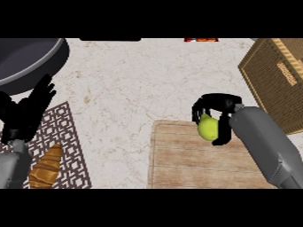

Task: Pick the pear from the cutting board and place it in the basket

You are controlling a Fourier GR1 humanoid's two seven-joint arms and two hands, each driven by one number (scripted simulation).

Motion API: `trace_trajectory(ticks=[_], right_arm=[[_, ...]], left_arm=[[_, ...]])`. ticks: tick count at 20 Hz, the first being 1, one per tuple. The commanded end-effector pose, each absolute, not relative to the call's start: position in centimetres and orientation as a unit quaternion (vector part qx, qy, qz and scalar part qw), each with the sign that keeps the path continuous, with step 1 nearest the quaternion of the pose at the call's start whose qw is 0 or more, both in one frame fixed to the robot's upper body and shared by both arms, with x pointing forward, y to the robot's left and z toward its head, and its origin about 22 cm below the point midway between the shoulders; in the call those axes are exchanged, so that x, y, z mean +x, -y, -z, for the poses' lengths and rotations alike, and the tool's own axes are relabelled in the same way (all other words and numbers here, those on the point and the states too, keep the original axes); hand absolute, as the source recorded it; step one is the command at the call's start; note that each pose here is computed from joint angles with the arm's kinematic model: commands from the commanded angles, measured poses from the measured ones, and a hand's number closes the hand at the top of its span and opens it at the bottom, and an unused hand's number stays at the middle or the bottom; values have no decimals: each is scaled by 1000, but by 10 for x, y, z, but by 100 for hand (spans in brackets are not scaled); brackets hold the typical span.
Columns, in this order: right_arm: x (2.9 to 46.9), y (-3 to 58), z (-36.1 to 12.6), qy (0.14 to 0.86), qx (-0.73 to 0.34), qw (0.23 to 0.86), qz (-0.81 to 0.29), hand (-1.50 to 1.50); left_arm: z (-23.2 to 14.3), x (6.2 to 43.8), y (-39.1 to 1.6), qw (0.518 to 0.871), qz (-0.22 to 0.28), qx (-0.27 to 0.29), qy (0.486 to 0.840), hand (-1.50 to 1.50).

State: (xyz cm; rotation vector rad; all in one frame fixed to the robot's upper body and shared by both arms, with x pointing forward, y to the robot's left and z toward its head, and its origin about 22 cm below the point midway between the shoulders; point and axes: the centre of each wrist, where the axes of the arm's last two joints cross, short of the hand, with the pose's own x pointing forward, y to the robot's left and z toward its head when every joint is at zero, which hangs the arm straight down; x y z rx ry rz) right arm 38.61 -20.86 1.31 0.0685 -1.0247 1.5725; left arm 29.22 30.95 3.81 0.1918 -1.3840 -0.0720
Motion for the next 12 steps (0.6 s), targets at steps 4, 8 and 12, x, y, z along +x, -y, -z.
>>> trace_trajectory(ticks=[4,8,12], right_arm=[[416,235,-45,440,-220,734,-468,150],[426,226,-60,430,-314,783,-322,150],[440,184,-96,480,-360,786,-150,150]], left_arm=[[-40,293,-311,762,38,90,640,0],[-43,294,-312,759,40,86,644,0],[-42,297,-301,752,52,75,653,0]])
